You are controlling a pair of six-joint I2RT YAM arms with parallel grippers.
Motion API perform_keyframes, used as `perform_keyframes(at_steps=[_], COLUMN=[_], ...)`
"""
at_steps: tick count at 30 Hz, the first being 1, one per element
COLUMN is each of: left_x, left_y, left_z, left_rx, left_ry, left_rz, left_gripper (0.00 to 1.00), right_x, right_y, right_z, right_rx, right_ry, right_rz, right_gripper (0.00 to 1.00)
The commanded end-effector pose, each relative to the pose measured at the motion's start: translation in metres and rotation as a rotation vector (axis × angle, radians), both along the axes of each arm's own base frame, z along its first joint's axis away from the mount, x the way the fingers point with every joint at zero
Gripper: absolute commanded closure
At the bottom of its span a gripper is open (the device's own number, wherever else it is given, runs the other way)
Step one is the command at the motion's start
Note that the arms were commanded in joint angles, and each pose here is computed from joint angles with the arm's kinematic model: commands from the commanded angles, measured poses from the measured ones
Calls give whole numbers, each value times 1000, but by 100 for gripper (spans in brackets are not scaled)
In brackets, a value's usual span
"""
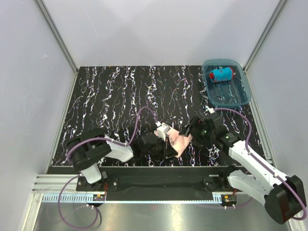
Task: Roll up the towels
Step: Roll the towel
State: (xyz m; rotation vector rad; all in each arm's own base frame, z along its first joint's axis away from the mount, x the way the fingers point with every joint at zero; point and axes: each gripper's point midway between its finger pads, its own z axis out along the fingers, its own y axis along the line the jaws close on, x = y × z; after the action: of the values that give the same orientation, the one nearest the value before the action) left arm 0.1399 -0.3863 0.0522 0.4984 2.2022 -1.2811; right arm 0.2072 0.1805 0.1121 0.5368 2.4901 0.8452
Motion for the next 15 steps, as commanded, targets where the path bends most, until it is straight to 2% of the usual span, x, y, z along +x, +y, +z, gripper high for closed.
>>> perform_keyframes(at_steps=[1, 8, 15], left_x=[-7, -1, 0], left_y=[-18, -14, -9], left_z=[30, 31, 25], left_rx=[-192, -344, -342], left_ry=[72, 202, 225], left_rz=[-45, -44, -34], left_gripper=[100, 100, 100], right_x=[-3, -12, -11], right_y=[8, 7, 6], right_z=[8, -15, -35], right_rx=[69, 94, 63], right_ry=[-33, -17, 8], right_rz=[18, 14, 14], right_gripper=[0, 0, 0])
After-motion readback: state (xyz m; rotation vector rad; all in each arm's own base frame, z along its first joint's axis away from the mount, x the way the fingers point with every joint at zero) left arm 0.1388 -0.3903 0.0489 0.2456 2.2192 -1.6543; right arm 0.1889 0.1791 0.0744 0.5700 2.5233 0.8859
